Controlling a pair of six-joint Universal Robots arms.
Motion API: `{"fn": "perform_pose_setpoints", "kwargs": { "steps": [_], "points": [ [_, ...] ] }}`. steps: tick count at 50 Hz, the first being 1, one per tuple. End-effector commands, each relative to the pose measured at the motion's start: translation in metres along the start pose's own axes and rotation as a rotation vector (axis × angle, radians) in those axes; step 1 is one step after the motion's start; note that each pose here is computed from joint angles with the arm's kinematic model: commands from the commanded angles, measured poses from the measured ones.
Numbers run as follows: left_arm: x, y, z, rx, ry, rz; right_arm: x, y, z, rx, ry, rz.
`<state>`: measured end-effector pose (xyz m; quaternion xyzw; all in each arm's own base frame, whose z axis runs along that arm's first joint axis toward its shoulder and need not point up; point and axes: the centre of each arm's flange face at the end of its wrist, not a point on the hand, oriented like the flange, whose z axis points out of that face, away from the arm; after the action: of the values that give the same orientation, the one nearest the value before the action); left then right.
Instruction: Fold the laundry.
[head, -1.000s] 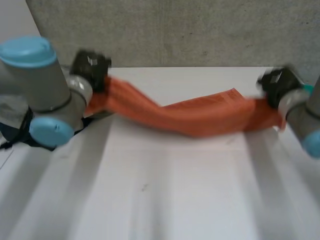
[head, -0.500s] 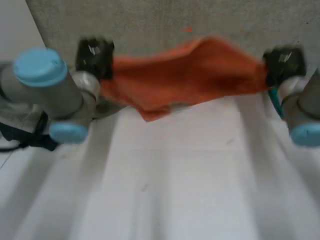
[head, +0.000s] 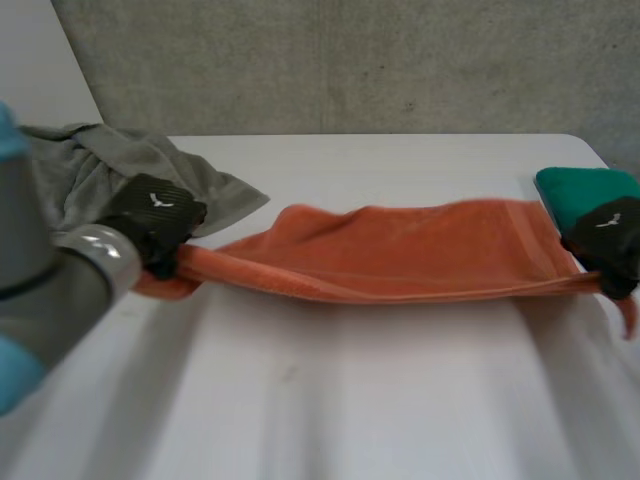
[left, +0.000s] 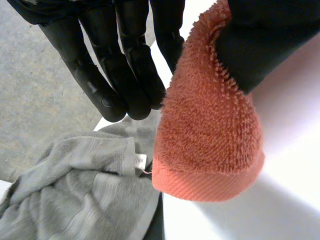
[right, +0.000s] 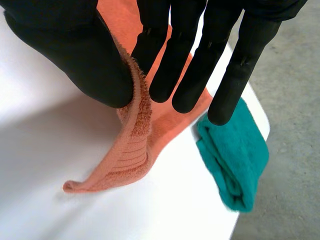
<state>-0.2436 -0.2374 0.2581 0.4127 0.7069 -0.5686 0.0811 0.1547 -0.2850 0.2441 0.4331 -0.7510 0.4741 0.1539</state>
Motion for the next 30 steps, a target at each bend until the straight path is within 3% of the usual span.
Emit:
{"fn": "perform_pose_setpoints", "kwargs": {
  "steps": [1,8,13,18,24,28,30],
  "points": [
    [-0.031,-0.031,-0.054,0.028,-0.018,0.077,0.026,-0.018,-0.048,-0.037,-0.073,-0.038],
    [-0.025,-0.032,-0.02,0.013,0.014,0.077,0.019,-0.025,-0.033,-0.027,-0.113,-0.02],
    [0.004,-0.007,0.031,-0.11,0.082,0.093,0.002,-0.017,0.005,-0.073,-0.172,-0.033],
    [0.011,0.002,0.073,-0.146,0.051,0.098,-0.004,-0.014,0.049,-0.081,-0.115,-0.056],
    [-0.014,-0.036,0.107,0.043,-0.09,0.081,0.017,-0.039,0.091,0.03,0.103,-0.068],
    [-0.055,-0.092,0.109,0.316,-0.272,0.046,0.069,-0.083,0.097,0.228,0.394,0.005],
    [-0.091,-0.129,0.1,0.511,-0.44,0.009,0.107,-0.112,0.086,0.389,0.584,0.1]
  ]
}}
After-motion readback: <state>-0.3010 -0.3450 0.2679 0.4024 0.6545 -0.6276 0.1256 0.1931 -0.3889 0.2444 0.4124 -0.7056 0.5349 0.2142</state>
